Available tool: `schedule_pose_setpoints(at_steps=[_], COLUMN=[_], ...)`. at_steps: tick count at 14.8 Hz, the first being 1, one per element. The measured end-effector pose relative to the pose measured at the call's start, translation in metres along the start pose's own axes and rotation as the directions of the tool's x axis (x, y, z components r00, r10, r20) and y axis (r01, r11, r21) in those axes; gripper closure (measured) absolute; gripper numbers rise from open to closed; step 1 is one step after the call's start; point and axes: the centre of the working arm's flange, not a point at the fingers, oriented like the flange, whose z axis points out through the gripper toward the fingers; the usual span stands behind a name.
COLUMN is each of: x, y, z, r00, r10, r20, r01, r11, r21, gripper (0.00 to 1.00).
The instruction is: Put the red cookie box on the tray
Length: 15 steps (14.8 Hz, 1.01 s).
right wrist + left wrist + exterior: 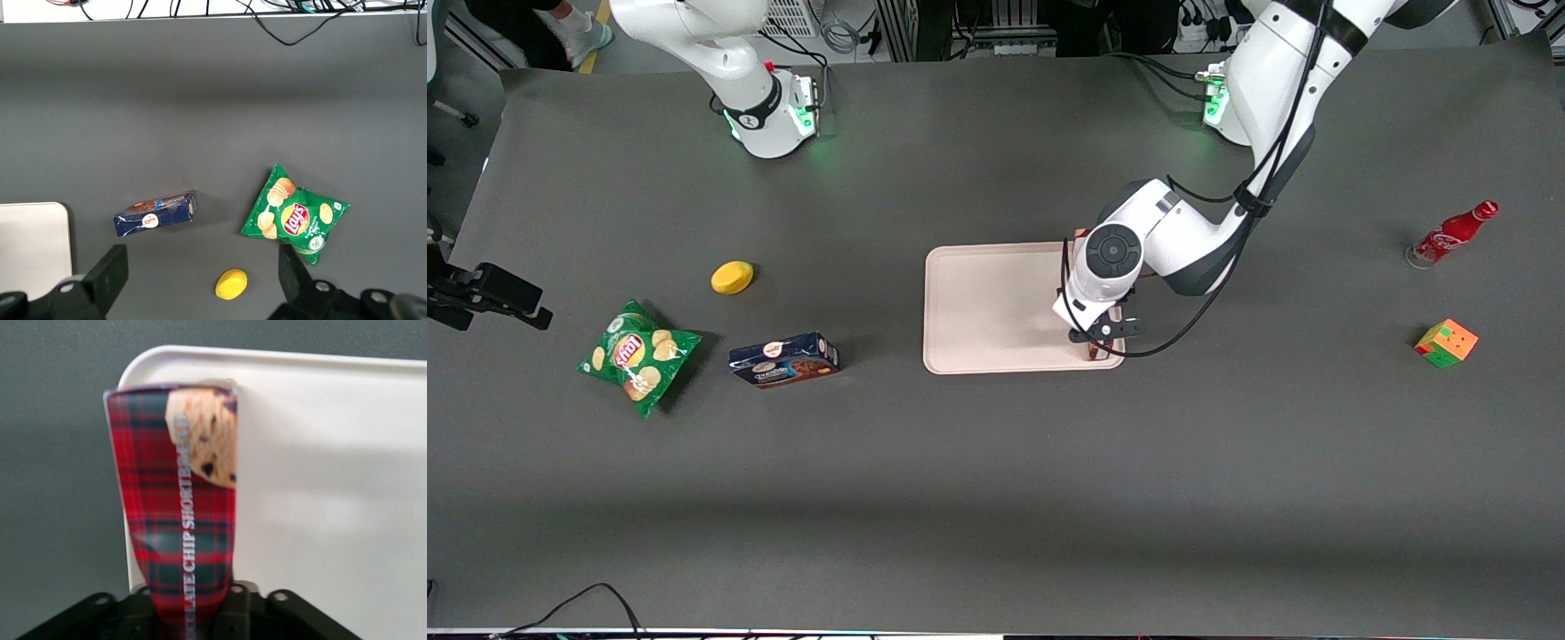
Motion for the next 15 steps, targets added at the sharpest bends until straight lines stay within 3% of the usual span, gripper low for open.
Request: schedule_pose_setpoints(at_steps=[3, 6, 7, 11, 15], x=[0.0, 0.007, 0.012, 0.027, 0.013], y=[0.0, 0.002, 0.003, 0.003, -0.014], z=[0.003, -0.01, -0.02, -0.099, -0.197], r00=[1.0, 1.0, 1.0, 1.0, 0.994], r10=[0.0, -0.006, -0.011, -0.008, 0.052], r20=[0.005, -0.012, -0.018, -0.023, -0.098], r01=[0.0, 0.006, 0.01, 0.009, -0.046], r11=[1.0, 1.0, 1.0, 0.999, 0.997], r21=[0.002, -0.012, -0.012, 0.04, 0.065], gripper=[0.37, 0.06, 0.0, 0.0, 0.0])
